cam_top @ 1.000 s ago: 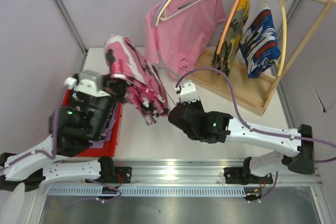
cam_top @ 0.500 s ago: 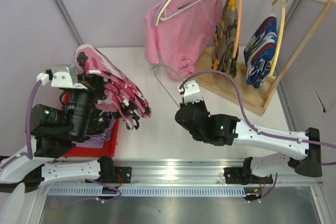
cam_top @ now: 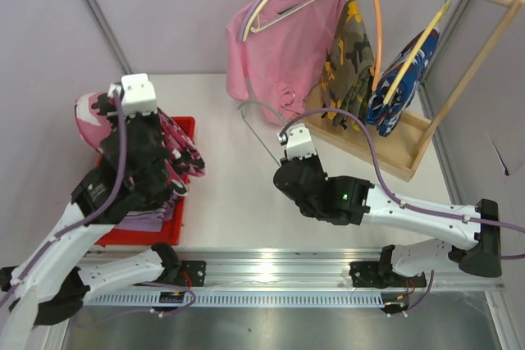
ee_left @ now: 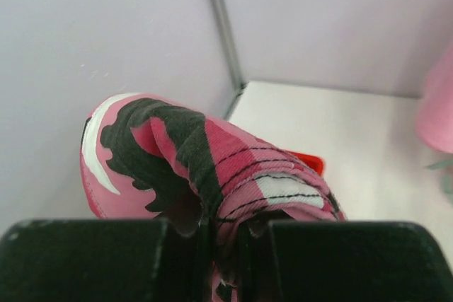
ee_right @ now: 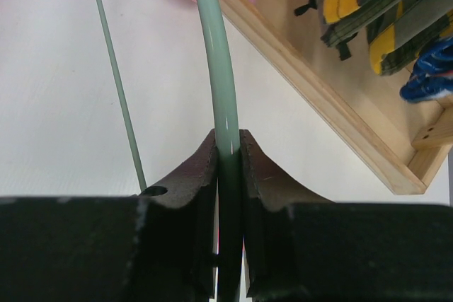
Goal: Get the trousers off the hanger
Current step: Place the trousers into the basket
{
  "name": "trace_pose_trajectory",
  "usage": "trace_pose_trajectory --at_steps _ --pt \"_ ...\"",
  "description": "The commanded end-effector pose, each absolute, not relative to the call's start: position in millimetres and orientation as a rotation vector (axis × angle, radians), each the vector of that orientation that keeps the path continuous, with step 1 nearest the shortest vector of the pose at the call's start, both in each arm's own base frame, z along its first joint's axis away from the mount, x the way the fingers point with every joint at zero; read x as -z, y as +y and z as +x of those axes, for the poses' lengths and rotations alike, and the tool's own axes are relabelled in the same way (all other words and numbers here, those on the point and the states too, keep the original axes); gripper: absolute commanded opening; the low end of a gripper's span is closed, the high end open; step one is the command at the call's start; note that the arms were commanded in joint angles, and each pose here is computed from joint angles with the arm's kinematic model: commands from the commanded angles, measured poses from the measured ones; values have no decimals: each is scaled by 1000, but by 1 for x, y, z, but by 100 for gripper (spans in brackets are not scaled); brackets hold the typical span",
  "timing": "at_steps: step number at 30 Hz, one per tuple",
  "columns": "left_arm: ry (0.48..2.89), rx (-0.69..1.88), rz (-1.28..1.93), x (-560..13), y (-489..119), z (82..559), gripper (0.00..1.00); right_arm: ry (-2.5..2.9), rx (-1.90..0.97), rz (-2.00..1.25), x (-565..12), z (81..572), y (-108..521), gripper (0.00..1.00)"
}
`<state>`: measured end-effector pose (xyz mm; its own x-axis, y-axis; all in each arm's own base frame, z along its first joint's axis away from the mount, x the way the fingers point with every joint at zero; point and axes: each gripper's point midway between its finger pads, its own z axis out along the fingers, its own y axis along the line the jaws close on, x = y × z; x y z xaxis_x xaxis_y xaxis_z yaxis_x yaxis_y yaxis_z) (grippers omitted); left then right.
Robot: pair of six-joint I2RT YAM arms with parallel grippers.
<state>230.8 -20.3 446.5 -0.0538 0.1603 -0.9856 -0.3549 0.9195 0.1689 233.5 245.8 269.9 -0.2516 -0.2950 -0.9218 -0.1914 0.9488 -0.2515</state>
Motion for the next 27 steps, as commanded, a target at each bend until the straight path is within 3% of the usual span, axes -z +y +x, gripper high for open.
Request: trace_pose_trajectory --at_steps 1,9,22,27 --pt "1653 -459 -145 -440 -14 251 0 1812 62 -267 -284 237 242 0" --pt "1667 -724 -196 -436 33 244 0 1831 46 -208 -277 242 225 0" --pt "1636 -1092 -402 -443 102 163 0 1855 -39 -204 -274 270 204 0" --pt "1610 -1067 -498 -448 116 142 0 1861 -46 -188 -272 275 195 0"
